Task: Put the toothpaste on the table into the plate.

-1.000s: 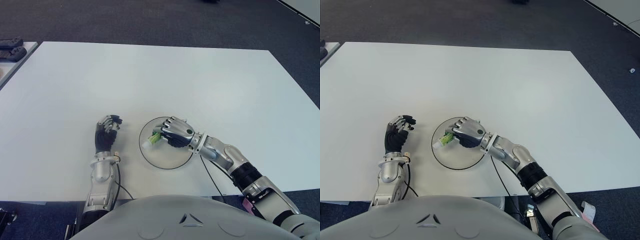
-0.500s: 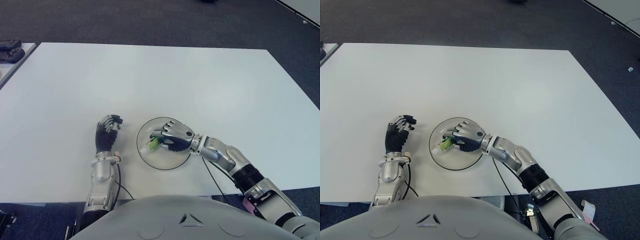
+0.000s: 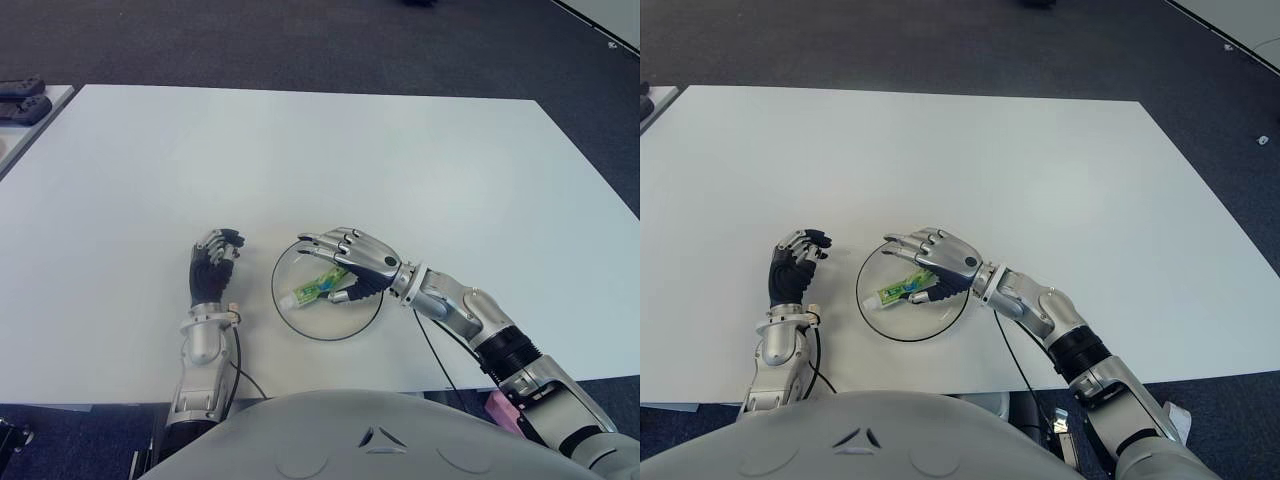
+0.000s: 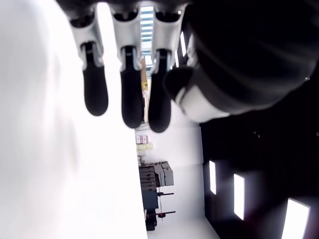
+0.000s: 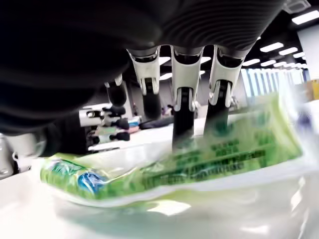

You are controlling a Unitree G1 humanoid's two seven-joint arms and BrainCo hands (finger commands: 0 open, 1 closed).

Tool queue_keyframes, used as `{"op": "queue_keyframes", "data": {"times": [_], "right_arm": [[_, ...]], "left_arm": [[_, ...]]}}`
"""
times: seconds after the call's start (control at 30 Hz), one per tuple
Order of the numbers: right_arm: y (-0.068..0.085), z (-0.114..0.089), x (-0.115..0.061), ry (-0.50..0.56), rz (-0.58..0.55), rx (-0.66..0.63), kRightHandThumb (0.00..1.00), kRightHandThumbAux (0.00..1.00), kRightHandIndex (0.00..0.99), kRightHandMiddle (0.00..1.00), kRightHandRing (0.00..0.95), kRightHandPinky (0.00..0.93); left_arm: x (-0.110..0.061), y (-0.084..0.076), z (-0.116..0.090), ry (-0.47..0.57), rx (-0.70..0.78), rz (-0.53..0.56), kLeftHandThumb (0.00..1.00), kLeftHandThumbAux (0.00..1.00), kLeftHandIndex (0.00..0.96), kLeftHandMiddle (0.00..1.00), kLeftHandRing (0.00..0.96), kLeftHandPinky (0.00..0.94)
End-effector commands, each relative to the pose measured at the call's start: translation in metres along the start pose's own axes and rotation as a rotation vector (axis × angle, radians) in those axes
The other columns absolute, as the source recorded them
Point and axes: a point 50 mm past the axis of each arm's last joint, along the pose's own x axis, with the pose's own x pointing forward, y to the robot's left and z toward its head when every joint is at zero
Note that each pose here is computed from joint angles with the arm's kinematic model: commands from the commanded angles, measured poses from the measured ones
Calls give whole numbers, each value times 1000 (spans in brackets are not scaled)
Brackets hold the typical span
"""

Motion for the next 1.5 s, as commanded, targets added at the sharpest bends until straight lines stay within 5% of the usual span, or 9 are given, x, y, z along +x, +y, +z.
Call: {"op": "queue_keyframes", "data": {"times": [0.03, 0.47, 0.7, 0.9, 1.1, 1.33, 1.43, 1.5], "right_arm": [[-8, -4, -4, 6, -54, 3, 234, 287, 0, 0, 0, 0], [-34, -13, -24, 111, -154, 61, 212, 294, 0, 0, 0, 0], [-41, -9, -33, 218, -271, 196, 344, 464, 0, 0, 0, 0], [-41, -7, -45, 283, -518, 417, 339, 643, 37, 86, 62, 126], [-35, -8, -53, 329, -730, 612, 344, 753, 226, 221, 181, 234], [-10, -14, -59, 410, -908, 772, 377, 836, 340, 289, 269, 295], [-3, -16, -61, 430, -994, 835, 592, 765, 390, 318, 298, 318], [1, -18, -64, 457, -1040, 869, 642, 749, 402, 333, 311, 327]], "left_arm": [[1, 2, -2, 13, 15, 3, 717, 723, 429, 476, 460, 469], [1, 3, -3, 12, 10, 3, 715, 723, 429, 480, 468, 482], [2, 3, -3, 15, 6, 4, 714, 722, 430, 486, 474, 482], [3, 4, -3, 15, 5, 0, 713, 722, 430, 488, 474, 485], [3, 4, -3, 14, 6, -1, 714, 722, 429, 483, 468, 477], [3, 5, -3, 22, 11, 6, 716, 723, 429, 477, 461, 468], [3, 5, -3, 25, 14, 6, 717, 723, 428, 474, 459, 465], [3, 5, -3, 26, 12, 5, 717, 723, 428, 473, 457, 461]]}}
